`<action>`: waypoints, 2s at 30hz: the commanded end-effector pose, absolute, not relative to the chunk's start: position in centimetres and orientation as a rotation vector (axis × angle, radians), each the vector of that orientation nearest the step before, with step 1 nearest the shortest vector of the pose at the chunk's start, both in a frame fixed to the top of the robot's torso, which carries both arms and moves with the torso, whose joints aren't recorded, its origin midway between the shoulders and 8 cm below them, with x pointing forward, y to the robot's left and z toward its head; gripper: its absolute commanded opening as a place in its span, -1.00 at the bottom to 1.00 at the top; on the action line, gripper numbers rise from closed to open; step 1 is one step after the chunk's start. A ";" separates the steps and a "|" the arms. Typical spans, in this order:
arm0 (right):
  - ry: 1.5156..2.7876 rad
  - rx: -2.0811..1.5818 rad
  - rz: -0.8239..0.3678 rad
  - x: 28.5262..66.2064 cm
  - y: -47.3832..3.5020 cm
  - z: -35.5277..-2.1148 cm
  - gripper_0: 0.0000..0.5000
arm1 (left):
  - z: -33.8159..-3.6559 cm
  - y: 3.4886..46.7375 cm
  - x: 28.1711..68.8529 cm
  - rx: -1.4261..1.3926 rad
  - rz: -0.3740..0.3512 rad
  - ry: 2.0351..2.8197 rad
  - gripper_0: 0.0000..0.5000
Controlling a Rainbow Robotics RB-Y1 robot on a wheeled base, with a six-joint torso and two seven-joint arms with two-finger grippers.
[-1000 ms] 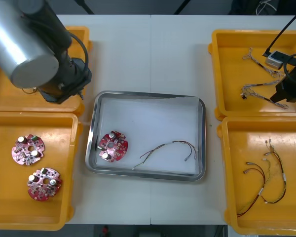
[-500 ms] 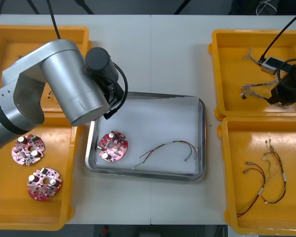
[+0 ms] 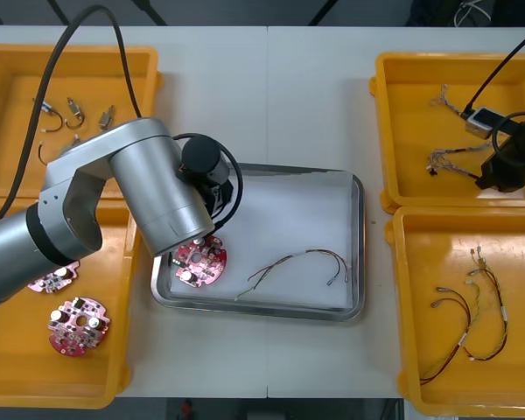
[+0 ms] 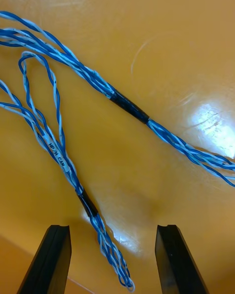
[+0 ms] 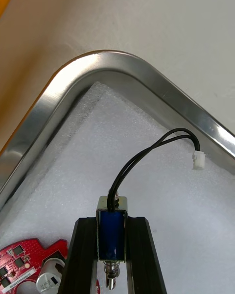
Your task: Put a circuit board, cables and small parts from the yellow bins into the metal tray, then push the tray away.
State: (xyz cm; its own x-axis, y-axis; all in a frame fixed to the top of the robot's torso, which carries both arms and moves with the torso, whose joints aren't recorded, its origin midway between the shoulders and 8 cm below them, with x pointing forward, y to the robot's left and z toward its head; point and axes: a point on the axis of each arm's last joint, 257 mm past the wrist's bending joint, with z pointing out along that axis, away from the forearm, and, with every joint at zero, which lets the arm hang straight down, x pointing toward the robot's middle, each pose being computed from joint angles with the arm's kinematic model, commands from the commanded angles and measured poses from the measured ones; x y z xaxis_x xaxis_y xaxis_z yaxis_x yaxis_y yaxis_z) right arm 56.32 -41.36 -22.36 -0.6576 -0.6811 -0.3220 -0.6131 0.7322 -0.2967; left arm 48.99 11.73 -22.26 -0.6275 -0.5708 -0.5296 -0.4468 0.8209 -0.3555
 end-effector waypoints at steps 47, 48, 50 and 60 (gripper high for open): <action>2.410 -1.104 -0.108 56.0 -36.8 -14.4 -1.00 | -6.9 18.7 49.5 -0.933 -0.355 2.305 1.00; 2.412 -1.104 -0.099 55.8 -36.7 -14.2 -1.00 | -6.4 19.1 49.8 -0.944 -0.356 2.298 1.00; 2.409 -1.106 -0.071 55.1 -36.6 -13.0 -1.00 | -5.1 21.0 50.6 -0.964 -0.348 2.295 1.00; 2.384 -1.150 0.054 52.0 -35.1 -9.0 -1.00 | -0.8 27.5 55.8 -1.056 -0.400 2.246 1.00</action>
State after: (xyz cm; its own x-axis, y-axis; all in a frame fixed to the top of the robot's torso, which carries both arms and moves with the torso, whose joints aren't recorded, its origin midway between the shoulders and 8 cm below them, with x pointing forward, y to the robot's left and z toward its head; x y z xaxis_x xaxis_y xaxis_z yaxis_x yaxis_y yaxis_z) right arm 51.53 -35.40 -13.39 -0.5908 -0.7031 -0.3957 -0.7302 0.6746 -0.1084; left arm 53.95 25.46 -6.01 -0.4823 -0.8161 -0.3185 -0.6634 0.5777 -0.4757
